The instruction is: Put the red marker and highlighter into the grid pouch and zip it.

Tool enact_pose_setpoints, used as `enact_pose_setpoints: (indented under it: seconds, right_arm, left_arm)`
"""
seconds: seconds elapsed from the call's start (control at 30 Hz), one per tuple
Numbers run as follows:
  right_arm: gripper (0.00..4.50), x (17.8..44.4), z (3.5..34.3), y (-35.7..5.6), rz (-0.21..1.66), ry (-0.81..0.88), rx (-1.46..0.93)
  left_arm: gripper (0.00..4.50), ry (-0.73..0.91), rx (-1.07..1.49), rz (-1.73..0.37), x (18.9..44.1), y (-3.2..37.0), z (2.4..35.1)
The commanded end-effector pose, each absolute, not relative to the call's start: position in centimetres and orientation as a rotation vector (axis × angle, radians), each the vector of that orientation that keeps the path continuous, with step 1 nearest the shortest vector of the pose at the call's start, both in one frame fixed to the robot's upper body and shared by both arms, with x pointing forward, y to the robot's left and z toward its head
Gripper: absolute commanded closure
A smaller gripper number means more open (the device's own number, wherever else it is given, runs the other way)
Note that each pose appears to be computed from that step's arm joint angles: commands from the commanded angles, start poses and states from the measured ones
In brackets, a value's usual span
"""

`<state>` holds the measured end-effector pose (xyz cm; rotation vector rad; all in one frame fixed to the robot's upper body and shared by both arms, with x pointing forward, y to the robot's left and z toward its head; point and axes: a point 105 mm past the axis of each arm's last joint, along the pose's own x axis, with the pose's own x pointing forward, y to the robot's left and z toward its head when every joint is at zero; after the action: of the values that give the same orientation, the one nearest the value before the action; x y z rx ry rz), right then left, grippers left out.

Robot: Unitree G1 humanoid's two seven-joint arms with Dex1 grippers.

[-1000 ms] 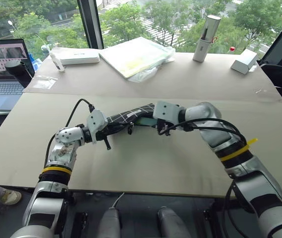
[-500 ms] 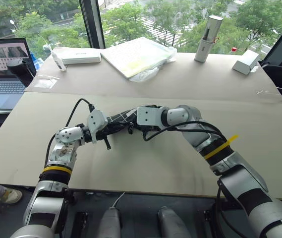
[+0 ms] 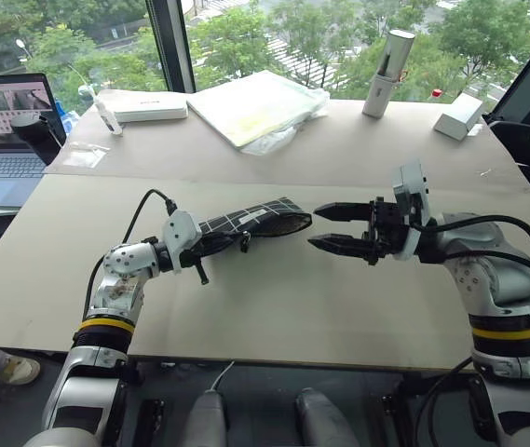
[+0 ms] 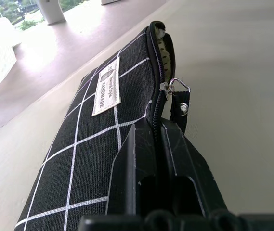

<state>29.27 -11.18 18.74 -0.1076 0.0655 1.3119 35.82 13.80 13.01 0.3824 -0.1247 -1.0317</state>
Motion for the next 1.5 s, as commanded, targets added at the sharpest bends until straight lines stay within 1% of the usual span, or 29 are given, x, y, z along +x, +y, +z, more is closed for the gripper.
enact_pose_setpoints:
  seconds: [0.03, 0.1, 0.2, 0.4, 0.5, 0.73, 0.83, 0.93, 1.17, 1.2, 1.33, 1.5]
  right_arm:
    - [1.21, 28.1, 14.9, -9.0, 1.308, 0.189, -0.095]
    - [1.21, 28.9, 13.1, -7.7, 1.238, 0.233, -0.073]
    - [1.21, 30.6, 11.6, -6.0, 1.134, 0.270, -0.055]
    - [1.21, 34.2, 11.4, -3.2, 0.988, 0.255, -0.084]
    - [1.21, 35.3, 12.2, -1.8, 0.973, 0.229, -0.079]
    - [1.21, 35.7, 13.5, 0.9, 1.018, 0.174, -0.087]
    - [1.21, 35.1, 14.1, 1.8, 1.068, 0.157, -0.083]
    - [1.99, 34.7, 14.2, 1.7, 1.095, 0.150, -0.098]
    - [4.41, 34.5, 14.1, 0.3, 1.106, 0.155, -0.124]
    - [4.47, 34.4, 14.1, 0.1, 1.108, 0.156, -0.125]
    - [4.47, 34.5, 14.3, -0.8, 1.099, 0.154, -0.134]
    - [4.47, 36.3, 14.0, -5.5, 0.966, 0.193, -0.195]
  left_arm:
    - [4.50, -0.172, 0.379, -1.007, 35.9, 13.8, 14.1]
    - [4.50, -0.175, 0.371, -1.003, 35.8, 13.8, 14.1]
    - [4.50, -0.176, 0.367, -1.003, 35.7, 13.6, 14.1]
    - [4.50, -0.180, 0.362, -1.000, 35.8, 13.6, 14.4]
    - [4.50, -0.181, 0.361, -1.000, 35.8, 13.5, 14.4]
    - [4.50, -0.179, 0.356, -0.997, 35.9, 13.5, 14.3]
    - [4.50, -0.179, 0.354, -0.997, 35.9, 13.5, 14.2]
    - [4.50, -0.180, 0.353, -0.993, 36.0, 13.5, 14.2]
    - [4.50, -0.178, 0.351, -0.988, 35.9, 13.7, 14.0]
    - [4.50, -0.178, 0.350, -0.988, 35.9, 13.7, 14.0]
    - [4.50, -0.180, 0.351, -0.985, 36.0, 13.7, 14.0]
    - [4.50, -0.180, 0.354, -0.981, 36.0, 13.9, 14.0]
